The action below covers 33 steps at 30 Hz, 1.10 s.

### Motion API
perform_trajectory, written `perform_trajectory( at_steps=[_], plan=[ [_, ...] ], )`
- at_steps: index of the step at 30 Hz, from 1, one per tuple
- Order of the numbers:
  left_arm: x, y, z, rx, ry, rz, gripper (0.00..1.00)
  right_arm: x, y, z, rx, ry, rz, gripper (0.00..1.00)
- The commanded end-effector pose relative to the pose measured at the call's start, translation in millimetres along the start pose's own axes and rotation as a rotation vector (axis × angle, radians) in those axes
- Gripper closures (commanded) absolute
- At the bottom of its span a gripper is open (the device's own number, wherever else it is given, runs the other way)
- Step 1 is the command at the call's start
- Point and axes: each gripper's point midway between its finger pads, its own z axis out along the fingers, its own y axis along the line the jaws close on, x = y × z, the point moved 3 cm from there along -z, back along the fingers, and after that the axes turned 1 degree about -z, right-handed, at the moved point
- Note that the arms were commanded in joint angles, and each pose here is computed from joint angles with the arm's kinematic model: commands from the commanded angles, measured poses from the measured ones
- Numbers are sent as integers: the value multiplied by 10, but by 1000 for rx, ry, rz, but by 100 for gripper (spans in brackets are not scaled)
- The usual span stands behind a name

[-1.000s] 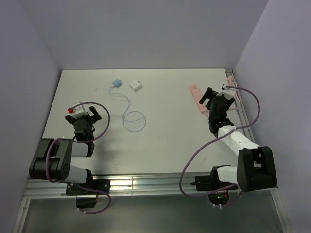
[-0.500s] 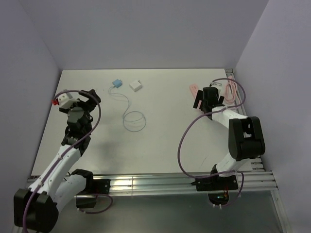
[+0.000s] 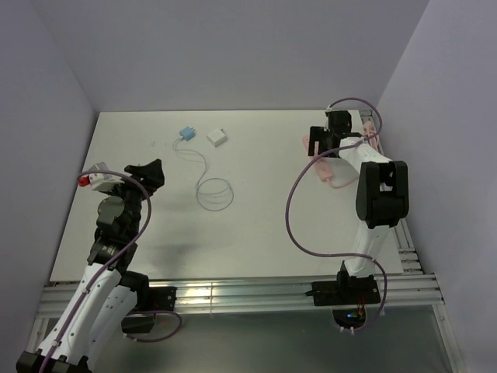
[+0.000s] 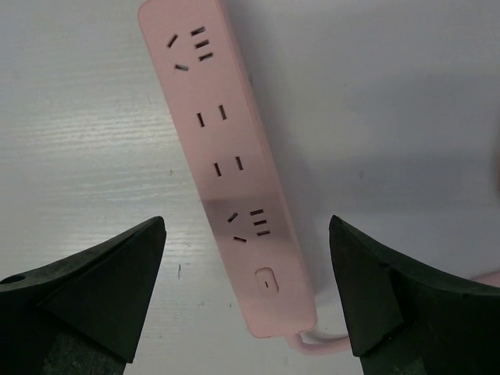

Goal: Insert the plug

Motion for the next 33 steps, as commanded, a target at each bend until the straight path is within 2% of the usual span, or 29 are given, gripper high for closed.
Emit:
perform_trajectory(
  at_steps=[1, 3, 4, 9, 12, 15, 17, 18, 21, 22, 23, 24, 29, 32, 33],
  plan=[
    [-210, -257, -74, 55, -10, -12, 1, 2, 203, 11, -150, 53, -51, 9],
    [-296, -286, -90, 41, -29, -4, 0, -93, 228, 32, -177, 45, -86, 9],
    [-319, -312, -95, 54, -30, 26, 0, -16, 226, 97, -175, 88, -97, 11],
    [-333, -635, -139, 202, 56, 93, 1, -18, 131, 280, -106, 161, -129, 14],
    [-292, -658, -109, 202, 84, 85, 0, 96, 98, 387, -65, 219, -144, 23],
    [-261, -663, -63, 186, 108, 73, 1, 203, 141, 398, -49, 243, -170, 36],
    [-270, -696, -41, 171, 122, 36, 1, 154, 196, 320, -26, 206, -200, 45],
    [-240, -702, 11, 153, 141, 20, 1, 229, 246, 304, -40, 210, -234, 55],
    [-129, -847, 70, 203, 256, 62, 0, 324, 584, 149, -110, 186, -319, 70],
    [-116, -887, 95, 218, 275, 78, 0, 325, 663, 102, -125, 176, -330, 82],
    [-146, -1000, 98, 254, 296, 72, 1, 359, 768, 69, -162, 178, -334, 87],
    [-71, -1001, 169, 245, 328, 68, 1, 428, 868, 23, -178, 187, -331, 99],
    [44, -1141, 402, 261, 400, 49, 1, 618, 1147, -222, -239, 163, -325, 100],
    [174, -1192, 593, 270, 458, 75, 1, 850, 1254, -371, -276, 206, -312, 100],
    [228, -1176, 648, 257, 482, 83, 1, 838, 1288, -450, -285, 194, -272, 98]
  ],
)
